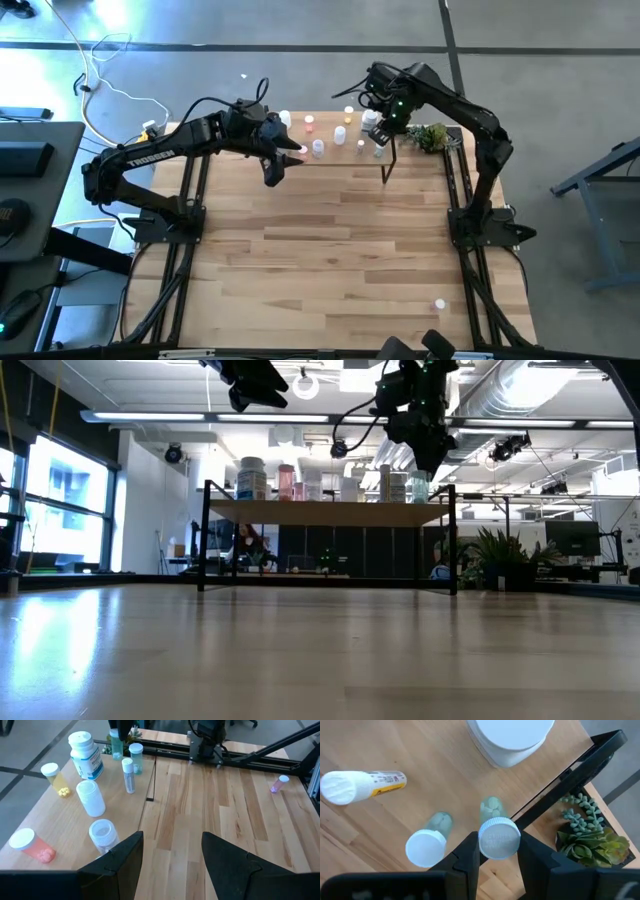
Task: Pick and place medicine bottles onto shelf by color
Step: Put the green transparent pill bottle on the shelf
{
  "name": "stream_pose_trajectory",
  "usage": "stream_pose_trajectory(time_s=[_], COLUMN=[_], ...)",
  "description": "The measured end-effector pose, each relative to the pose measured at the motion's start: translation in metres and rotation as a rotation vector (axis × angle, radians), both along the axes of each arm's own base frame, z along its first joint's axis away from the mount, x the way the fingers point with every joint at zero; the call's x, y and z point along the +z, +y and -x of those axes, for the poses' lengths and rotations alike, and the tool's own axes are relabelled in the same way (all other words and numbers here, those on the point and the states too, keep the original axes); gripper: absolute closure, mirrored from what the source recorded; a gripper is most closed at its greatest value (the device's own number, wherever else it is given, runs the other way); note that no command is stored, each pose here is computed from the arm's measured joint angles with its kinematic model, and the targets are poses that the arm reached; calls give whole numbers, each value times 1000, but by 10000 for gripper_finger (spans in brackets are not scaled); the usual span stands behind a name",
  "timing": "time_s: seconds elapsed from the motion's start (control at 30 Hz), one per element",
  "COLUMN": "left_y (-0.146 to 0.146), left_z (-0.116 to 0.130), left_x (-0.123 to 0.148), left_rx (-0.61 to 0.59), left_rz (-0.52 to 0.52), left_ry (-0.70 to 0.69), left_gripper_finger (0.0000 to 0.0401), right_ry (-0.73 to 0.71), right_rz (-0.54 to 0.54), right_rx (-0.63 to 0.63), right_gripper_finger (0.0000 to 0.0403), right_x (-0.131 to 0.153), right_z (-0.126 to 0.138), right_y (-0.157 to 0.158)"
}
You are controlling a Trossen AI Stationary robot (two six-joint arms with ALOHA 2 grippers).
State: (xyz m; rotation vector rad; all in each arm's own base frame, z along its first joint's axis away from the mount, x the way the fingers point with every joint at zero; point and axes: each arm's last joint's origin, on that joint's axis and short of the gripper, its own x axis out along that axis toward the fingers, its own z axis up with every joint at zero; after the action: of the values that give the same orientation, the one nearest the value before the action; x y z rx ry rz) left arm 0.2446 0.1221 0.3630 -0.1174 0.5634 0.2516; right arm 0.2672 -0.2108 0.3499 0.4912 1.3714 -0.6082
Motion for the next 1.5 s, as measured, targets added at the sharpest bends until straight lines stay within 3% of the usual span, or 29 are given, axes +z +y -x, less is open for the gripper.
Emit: stream_pose_trajectory(time_s=[0.43, 0.93, 1.5], left_y=[0, 0, 0], left_z=[0, 0, 0], left_x=[0, 0, 0], left_rx=[2, 0, 5], left_rz=[3, 1, 1], left_ry=[-1, 0, 0], left_gripper_finger=[208, 208, 208], right_ry=[46, 19, 10], right_rz=[1, 15, 20], right_rx=[-9, 2, -9], right_gripper_finger=[307, 244, 240], right_x=[-12, -11, -11], right_z=[-6, -8, -9], right_y=[-7, -8, -9])
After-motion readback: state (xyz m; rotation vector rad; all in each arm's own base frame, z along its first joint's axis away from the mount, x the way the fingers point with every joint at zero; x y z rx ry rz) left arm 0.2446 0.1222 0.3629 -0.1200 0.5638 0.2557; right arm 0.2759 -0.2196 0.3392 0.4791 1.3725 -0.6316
